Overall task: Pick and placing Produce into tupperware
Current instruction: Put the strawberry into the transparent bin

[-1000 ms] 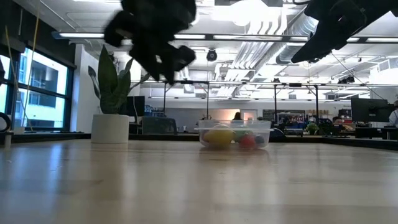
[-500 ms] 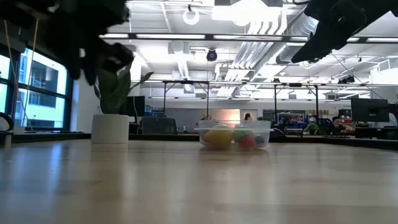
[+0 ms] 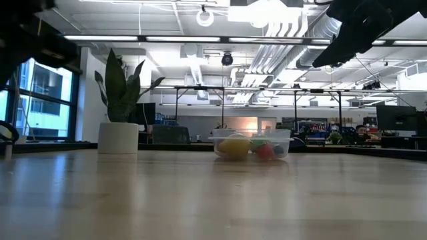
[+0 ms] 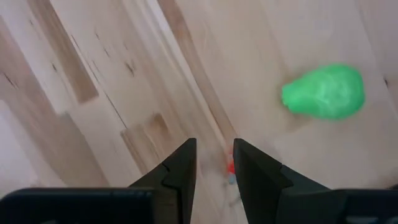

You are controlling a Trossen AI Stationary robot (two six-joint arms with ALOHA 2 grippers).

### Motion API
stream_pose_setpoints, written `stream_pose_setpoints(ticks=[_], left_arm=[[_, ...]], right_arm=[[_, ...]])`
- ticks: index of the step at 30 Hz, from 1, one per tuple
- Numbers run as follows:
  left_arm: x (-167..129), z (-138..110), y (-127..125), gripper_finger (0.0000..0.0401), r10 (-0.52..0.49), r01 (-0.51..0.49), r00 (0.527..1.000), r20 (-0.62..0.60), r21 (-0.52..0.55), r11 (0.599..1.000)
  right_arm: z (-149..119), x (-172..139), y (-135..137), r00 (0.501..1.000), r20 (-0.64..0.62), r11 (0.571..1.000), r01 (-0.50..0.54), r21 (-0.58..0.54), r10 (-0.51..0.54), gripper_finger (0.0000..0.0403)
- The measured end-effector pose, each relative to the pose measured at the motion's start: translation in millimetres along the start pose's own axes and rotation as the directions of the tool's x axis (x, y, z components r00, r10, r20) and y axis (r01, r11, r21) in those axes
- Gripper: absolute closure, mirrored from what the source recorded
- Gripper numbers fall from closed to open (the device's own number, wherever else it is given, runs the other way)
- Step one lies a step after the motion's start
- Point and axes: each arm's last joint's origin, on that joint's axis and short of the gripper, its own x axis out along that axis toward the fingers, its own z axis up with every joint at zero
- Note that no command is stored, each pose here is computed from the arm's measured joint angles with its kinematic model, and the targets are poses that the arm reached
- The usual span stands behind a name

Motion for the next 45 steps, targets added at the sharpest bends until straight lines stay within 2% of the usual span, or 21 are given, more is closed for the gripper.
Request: stream_pose_setpoints(ticks=[7, 10, 15, 22, 26, 31, 37, 45], left_arm=[[1, -10, -26, 0.0306, 0.005, 0.001, 0.998, -0.069, 0.091, 0.996], [2, -14, -33, 0.0306, 0.039, -0.028, 0.994, -0.098, 0.11, 0.994], [11, -17, -40, 0.0306, 0.082, -0.07, 0.99, -0.112, 0.11, 0.991], [33, -29, -41, 0.0304, 0.012, -0.005, 0.992, -0.127, 0.057, 0.998], [36, -31, -40, 0.0282, 0.014, -0.007, 0.992, -0.124, 0.054, 0.999], [36, -31, -40, 0.0229, 0.02, -0.013, 0.992, -0.123, 0.062, 0.998], [38, -29, -41, 0.0177, 0.015, 0.0, 0.994, -0.106, 0.145, 0.989], [51, -26, -42, 0.0163, 0.029, 0.012, 0.986, -0.165, 0.242, 0.97]], right_arm=[[0, 0, 0, 1.0, -0.002, 1.0, 0.001, 0.0, -0.001, 0.0329], [0, 0, 0, 1.0, -0.001, 1.0, 0.0, 0.0, 0.0, 0.0329], [0, 0, 0, 1.0, -0.003, 1.0, 0.001, 0.0, -0.001, 0.0329], [0, 0, 0, 1.0, -0.002, 1.0, 0.0, 0.0, 0.0, 0.0329], [0, 0, 0, 1.0, -0.001, 1.0, 0.0, 0.0, 0.0, 0.0329], [0, 0, 0, 1.0, 0.0, 1.0, 0.001, 0.0, -0.001, 0.0329], [0, 0, 0, 1.0, -0.001, 1.0, 0.0, 0.0, 0.0, 0.0329], [0, 0, 0, 1.0, -0.001, 1.0, 0.0, 0.0, 0.0, 0.0329]])
